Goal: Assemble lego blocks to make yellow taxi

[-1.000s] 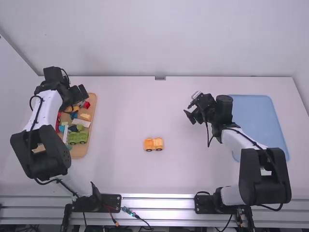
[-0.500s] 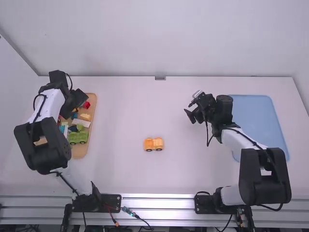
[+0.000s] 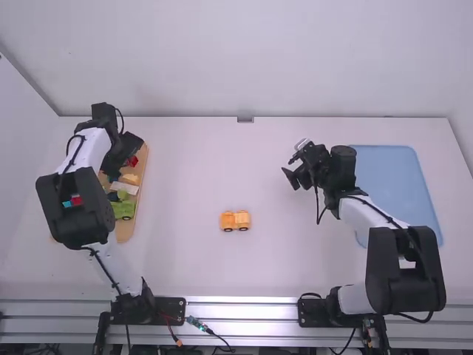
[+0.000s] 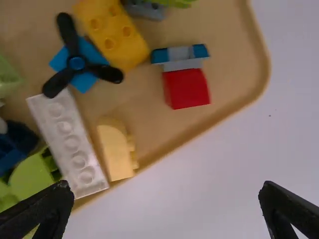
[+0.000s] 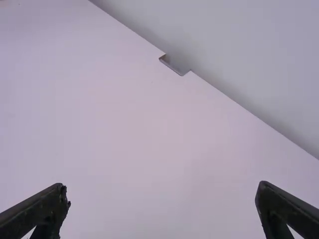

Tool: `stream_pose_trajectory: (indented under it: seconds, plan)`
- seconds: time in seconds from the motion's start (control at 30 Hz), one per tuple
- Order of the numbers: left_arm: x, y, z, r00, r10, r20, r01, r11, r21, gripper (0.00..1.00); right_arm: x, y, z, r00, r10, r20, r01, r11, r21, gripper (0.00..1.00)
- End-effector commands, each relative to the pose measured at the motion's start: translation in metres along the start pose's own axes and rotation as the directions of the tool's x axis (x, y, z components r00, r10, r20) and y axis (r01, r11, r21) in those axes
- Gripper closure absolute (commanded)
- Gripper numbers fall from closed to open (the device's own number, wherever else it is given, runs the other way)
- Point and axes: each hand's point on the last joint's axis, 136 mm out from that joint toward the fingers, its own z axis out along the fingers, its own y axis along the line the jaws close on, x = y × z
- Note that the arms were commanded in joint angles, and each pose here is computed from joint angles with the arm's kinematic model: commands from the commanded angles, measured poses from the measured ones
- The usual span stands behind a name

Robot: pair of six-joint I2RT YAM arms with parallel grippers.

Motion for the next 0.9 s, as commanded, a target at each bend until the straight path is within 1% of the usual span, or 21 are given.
stream_pose_trajectory:
  seconds: [0.0, 0.27, 0.43, 0.83, 0.87]
  plan:
    - [0.011, 0.013, 0.013, 1.0, -0.018, -0.006, 0.017, 0.998, -0.063, 0.01, -0.018, -0.006, -0.005, 0.999, -0.015, 0.037, 0.014, 1.0, 0.015, 0.01]
    - [0.012, 0.026, 0.024, 1.0, -0.027, -0.006, 0.026, 0.996, -0.089, 0.01, -0.017, -0.006, -0.005, 0.999, -0.013, 0.034, 0.012, 1.0, 0.014, 0.01]
    - [0.011, 0.031, 0.039, 0.999, -0.039, -0.02, 0.037, 0.994, -0.103, 0.01, -0.017, -0.006, -0.005, 0.999, -0.012, 0.033, 0.012, 1.0, 0.012, 0.01]
    - [0.013, 0.032, 0.04, 0.999, -0.039, -0.026, 0.036, 0.994, -0.108, 0.01, -0.014, -0.004, -0.005, 1.0, -0.004, 0.021, 0.004, 1.0, 0.005, 0.01]
    - [0.016, 0.03, 0.04, 0.998, -0.034, -0.045, 0.03, 0.995, -0.092, 0.01, -0.014, -0.004, -0.005, 1.0, -0.003, 0.019, 0.003, 1.0, 0.004, 0.01]
